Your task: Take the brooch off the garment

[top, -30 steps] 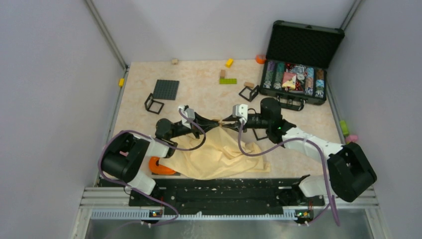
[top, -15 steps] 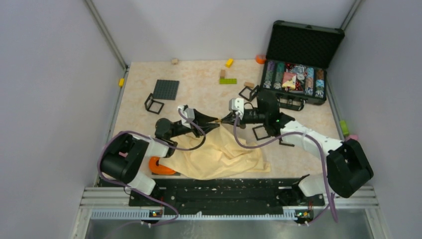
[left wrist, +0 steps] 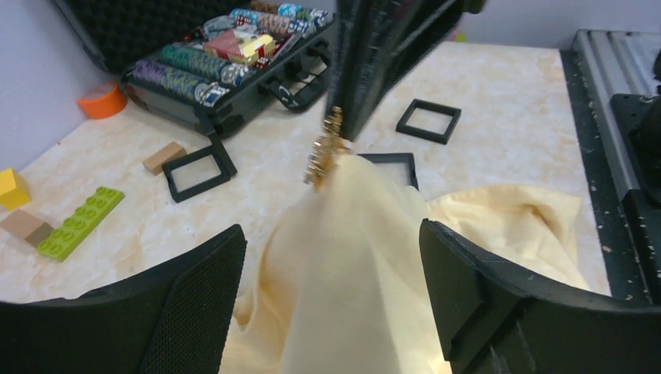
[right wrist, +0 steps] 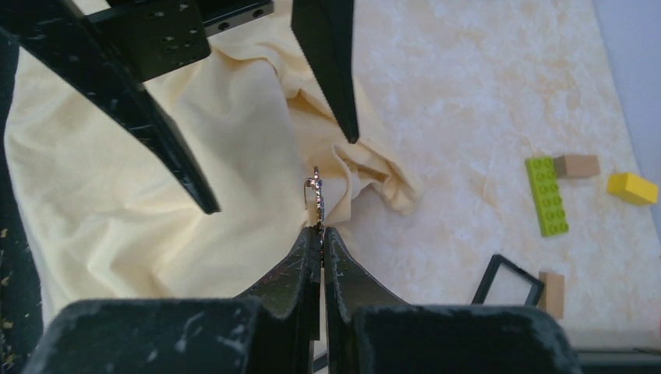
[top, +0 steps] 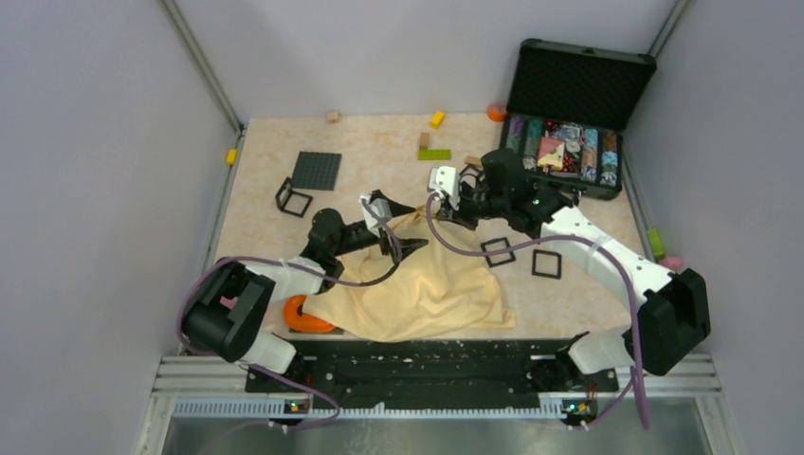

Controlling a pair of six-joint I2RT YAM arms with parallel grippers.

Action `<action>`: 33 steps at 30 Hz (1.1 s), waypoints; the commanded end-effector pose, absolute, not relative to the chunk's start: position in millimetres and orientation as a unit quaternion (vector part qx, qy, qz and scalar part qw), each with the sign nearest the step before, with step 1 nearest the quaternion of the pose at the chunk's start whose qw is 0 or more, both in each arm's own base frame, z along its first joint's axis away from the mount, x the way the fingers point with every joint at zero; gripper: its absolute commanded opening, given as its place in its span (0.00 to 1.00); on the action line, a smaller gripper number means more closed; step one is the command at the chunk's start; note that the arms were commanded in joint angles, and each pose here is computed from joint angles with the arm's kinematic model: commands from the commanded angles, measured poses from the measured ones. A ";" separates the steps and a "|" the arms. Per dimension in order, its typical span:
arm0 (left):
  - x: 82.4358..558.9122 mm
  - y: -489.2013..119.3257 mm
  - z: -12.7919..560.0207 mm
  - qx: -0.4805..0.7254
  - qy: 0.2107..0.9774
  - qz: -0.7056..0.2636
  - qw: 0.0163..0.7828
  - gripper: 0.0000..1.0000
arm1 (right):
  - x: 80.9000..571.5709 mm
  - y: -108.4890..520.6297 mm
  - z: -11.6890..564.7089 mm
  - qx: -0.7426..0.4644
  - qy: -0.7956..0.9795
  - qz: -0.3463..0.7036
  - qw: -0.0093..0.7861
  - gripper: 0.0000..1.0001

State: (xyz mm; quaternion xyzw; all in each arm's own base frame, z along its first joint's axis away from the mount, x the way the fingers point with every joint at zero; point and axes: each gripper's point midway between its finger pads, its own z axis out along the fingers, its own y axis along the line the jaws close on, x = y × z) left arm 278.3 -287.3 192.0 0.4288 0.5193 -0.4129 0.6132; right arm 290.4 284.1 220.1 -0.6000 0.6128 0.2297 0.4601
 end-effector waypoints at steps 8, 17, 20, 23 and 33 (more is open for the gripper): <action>299.1 -299.8 162.7 0.464 0.579 -0.352 0.571 0.52 | 278.9 282.0 237.2 -0.626 0.611 0.188 0.447 0.00; 296.2 -302.5 158.7 0.479 0.582 -0.342 0.562 0.00 | 281.6 274.9 229.5 -0.628 0.627 0.162 0.431 0.00; 301.4 -293.7 163.0 0.465 0.588 -0.317 0.582 0.00 | 282.5 269.1 220.5 -0.628 0.639 0.150 0.419 0.00; 303.1 -288.7 163.5 0.459 0.595 -0.304 0.586 0.00 | 283.7 265.4 213.8 -0.627 0.646 0.142 0.412 0.00; 277.7 -300.5 179.9 0.490 0.536 -0.343 0.596 0.77 | 280.3 281.2 226.4 -0.632 0.625 0.177 0.423 0.00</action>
